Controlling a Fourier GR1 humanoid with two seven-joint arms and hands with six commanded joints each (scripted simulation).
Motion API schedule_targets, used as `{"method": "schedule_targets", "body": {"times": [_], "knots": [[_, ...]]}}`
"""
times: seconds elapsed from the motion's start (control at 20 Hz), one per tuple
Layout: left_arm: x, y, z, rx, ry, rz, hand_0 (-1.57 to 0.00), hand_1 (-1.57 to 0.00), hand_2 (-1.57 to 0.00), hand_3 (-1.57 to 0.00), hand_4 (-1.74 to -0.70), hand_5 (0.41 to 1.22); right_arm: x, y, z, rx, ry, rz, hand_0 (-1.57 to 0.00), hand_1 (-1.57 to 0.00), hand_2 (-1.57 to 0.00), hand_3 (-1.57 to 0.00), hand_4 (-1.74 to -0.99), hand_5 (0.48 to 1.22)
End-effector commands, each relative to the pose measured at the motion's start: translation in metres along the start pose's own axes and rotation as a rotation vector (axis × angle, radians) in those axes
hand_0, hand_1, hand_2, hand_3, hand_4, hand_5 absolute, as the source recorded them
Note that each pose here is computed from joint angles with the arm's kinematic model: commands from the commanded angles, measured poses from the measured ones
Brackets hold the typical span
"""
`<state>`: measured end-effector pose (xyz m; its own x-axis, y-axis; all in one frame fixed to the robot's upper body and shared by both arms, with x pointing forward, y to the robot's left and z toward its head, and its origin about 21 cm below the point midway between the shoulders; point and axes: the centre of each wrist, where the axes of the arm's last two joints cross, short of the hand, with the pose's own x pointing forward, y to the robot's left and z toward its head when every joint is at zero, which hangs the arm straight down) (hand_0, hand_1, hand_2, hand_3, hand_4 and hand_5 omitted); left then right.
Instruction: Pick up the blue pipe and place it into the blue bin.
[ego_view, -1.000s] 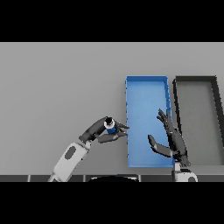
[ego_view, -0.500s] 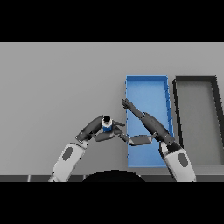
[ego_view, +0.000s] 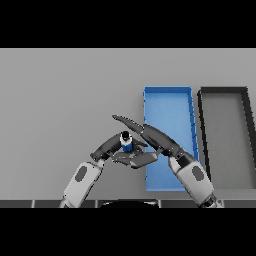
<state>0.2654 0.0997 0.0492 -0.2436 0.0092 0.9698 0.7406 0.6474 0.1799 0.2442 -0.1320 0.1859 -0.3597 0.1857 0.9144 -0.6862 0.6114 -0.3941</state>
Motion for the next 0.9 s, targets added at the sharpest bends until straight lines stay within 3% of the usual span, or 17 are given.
{"method": "schedule_targets", "body": {"times": [0.0, 0.2, 0.3, 0.45, 0.6, 0.7, 0.85], "knots": [[0.002, 0.002, 0.0, 0.012, 0.002, -0.011, -1.57, -1.57, -1.57, -1.57, -1.47, 1.221, -0.001, 0.001, -0.006, 0.014, 0.023, 0.0, -0.02, -0.03, -0.08, 0.0, -1.196, 0.526], [-0.001, 0.004, 0.001, 0.02, 0.028, -0.034, -1.57, -1.57, -1.57, -1.57, -1.47, 1.221, -0.003, 0.001, -0.021, 0.062, 0.046, 0.021, -0.07, -0.11, -0.17, -0.04, -1.204, 0.497], [-0.005, 0.005, 0.001, 0.023, 0.026, -0.026, -1.57, -1.57, -1.57, -1.57, -1.52, 1.221, -0.002, -0.003, -0.029, 0.085, 0.037, 0.027, -0.32, -0.36, -0.38, -0.24, -1.278, 0.485], [-0.002, 0.006, 0.003, 0.017, 0.072, -0.032, -1.57, -1.57, -1.57, -1.57, -1.62, 1.221, 0.0, -0.001, -0.038, 0.102, 0.013, 0.019, -0.88, -0.88, -0.91, -0.76, -1.467, 0.518], [-0.003, 0.008, 0.002, 0.022, 0.032, 0.015, -1.57, -1.57, -1.57, -1.52, -1.68, 1.221, 0.0, 0.005, -0.042, 0.101, -0.013, -0.029, -1.22, -1.22, -1.23, -1.02, -1.581, 0.65], [-0.002, 0.002, 0.002, 0.013, -0.002, 0.046, -1.57, -1.57, -1.57, -1.5, -1.7, 1.221, -0.003, 0.008, -0.044, 0.107, -0.033, -0.055, -1.34, -1.34, -1.35, -1.19, -1.628, 0.856], [0.001, 0.005, 0.0, 0.012, 0.02, 0.045, -1.57, -1.57, -1.57, -1.44, -1.72, 1.221, -0.005, 0.01, -0.046, 0.109, -0.056, -0.035, -1.45, -1.45, -1.46, -1.36, -1.68, 1.034]]}}
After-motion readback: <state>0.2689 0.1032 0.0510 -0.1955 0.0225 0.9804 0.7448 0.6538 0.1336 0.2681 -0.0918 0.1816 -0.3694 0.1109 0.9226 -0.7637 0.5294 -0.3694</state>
